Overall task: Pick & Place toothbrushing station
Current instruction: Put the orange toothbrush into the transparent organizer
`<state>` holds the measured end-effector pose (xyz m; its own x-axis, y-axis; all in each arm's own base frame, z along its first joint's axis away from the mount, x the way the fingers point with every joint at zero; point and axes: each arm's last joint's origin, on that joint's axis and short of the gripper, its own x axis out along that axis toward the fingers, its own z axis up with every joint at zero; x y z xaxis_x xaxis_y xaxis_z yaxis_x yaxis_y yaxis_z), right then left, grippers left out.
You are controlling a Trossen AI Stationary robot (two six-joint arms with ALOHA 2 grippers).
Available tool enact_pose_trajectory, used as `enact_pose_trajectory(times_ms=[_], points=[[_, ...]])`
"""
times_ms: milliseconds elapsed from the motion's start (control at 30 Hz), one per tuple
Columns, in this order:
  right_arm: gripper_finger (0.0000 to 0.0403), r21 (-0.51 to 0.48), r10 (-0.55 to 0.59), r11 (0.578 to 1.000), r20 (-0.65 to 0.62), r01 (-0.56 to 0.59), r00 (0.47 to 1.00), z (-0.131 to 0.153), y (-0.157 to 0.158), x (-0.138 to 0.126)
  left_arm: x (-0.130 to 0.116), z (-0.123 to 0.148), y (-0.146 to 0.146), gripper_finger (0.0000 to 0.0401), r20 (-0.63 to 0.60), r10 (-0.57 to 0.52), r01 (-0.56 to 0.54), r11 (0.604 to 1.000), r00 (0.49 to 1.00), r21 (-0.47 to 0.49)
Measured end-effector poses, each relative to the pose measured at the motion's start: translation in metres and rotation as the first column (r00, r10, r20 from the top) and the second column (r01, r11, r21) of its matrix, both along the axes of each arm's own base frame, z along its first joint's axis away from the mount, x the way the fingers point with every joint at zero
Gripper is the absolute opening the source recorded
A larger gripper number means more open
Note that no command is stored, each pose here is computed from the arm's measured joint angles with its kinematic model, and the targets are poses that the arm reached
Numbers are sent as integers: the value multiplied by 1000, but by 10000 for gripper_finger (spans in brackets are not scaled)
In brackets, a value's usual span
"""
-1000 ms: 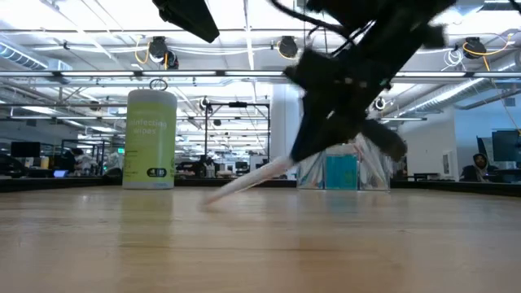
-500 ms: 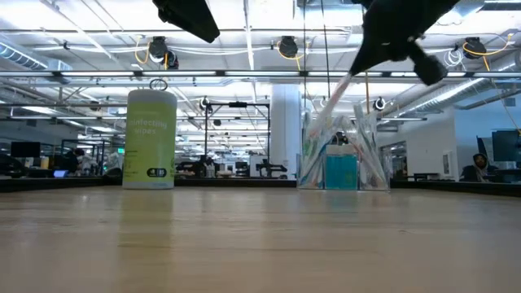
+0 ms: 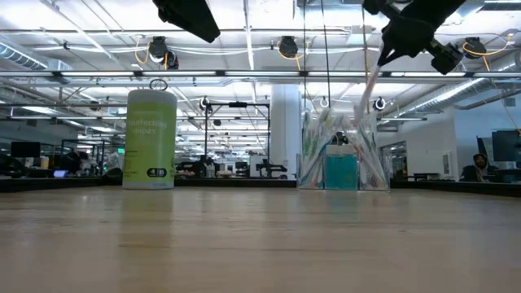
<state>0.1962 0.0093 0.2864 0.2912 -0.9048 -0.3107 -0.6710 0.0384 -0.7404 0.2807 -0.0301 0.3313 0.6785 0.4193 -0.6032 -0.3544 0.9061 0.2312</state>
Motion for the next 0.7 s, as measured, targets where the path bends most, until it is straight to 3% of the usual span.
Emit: enact_pose_trajectory(times_ms=[200, 433, 600, 700], points=[[0, -20, -79, 997, -98, 77, 992, -8, -21, -3, 0, 0, 0, 196, 4, -1, 1, 1000, 1000, 0], [0, -41, -144, 989, -192, 139, 971, -39, -38, -8, 0, 0, 0, 196, 4, 1, -1, 1000, 1000, 0], [0, 18, -97, 994, -245, 104, 965, -61, -43, -7, 0, 0, 1, 196, 5, 2, -2, 1000, 1000, 0], [0, 58, -65, 995, -200, 78, 978, -73, -46, -3, 0, 0, 1, 196, 5, 3, -3, 1000, 1000, 0]])
